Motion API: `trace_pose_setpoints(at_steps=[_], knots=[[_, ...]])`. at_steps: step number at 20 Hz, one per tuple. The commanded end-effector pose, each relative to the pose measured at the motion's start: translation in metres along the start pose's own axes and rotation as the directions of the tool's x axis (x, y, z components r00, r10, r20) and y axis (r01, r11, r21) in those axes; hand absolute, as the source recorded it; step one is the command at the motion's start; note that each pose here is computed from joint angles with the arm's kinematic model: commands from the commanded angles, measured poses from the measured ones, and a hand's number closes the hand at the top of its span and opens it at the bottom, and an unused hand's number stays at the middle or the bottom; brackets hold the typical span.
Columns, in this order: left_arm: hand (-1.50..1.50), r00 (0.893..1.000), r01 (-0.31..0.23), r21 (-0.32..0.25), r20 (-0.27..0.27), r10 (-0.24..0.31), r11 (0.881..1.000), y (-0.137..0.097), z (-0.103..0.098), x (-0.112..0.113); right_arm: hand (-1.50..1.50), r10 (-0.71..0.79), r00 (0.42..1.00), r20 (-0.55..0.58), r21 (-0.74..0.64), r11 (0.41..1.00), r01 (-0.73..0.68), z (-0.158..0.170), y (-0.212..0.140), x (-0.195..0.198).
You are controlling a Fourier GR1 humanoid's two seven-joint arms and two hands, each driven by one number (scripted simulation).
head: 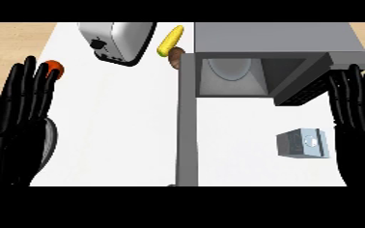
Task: Pick up the milk, place it into the microwave and close the microwave
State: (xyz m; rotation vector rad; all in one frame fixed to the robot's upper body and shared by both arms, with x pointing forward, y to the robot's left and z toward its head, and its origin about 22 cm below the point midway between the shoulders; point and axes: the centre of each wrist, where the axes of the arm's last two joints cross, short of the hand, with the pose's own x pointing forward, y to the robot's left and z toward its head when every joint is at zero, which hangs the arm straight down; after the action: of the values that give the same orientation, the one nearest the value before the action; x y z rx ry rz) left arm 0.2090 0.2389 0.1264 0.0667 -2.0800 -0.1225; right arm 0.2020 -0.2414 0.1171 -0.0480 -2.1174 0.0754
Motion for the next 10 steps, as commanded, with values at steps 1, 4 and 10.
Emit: trace_pose_setpoints(at_steps=[1, 4, 10], knots=[[-1.5, 1.0, 0.017, 0.003, -0.026, -0.016, 1.0, 0.007, -0.006, 0.0, -1.5, -0.043, 0.999, -0.007, 0.044, 0.998, 0.043, -0.003, 0.012, 0.005], [-1.5, 0.999, -0.032, 0.01, -0.021, 0.033, 0.999, 0.021, -0.004, -0.02, -1.5, -0.073, 0.997, 0.034, 0.152, 0.986, 0.067, 0.014, -0.005, 0.03], [-1.5, 0.988, -0.11, 0.066, -0.104, 0.116, 0.992, 0.056, -0.005, -0.011, -1.5, -0.094, 0.994, -0.049, 0.275, 0.956, 0.104, 0.039, -0.02, 0.047]])
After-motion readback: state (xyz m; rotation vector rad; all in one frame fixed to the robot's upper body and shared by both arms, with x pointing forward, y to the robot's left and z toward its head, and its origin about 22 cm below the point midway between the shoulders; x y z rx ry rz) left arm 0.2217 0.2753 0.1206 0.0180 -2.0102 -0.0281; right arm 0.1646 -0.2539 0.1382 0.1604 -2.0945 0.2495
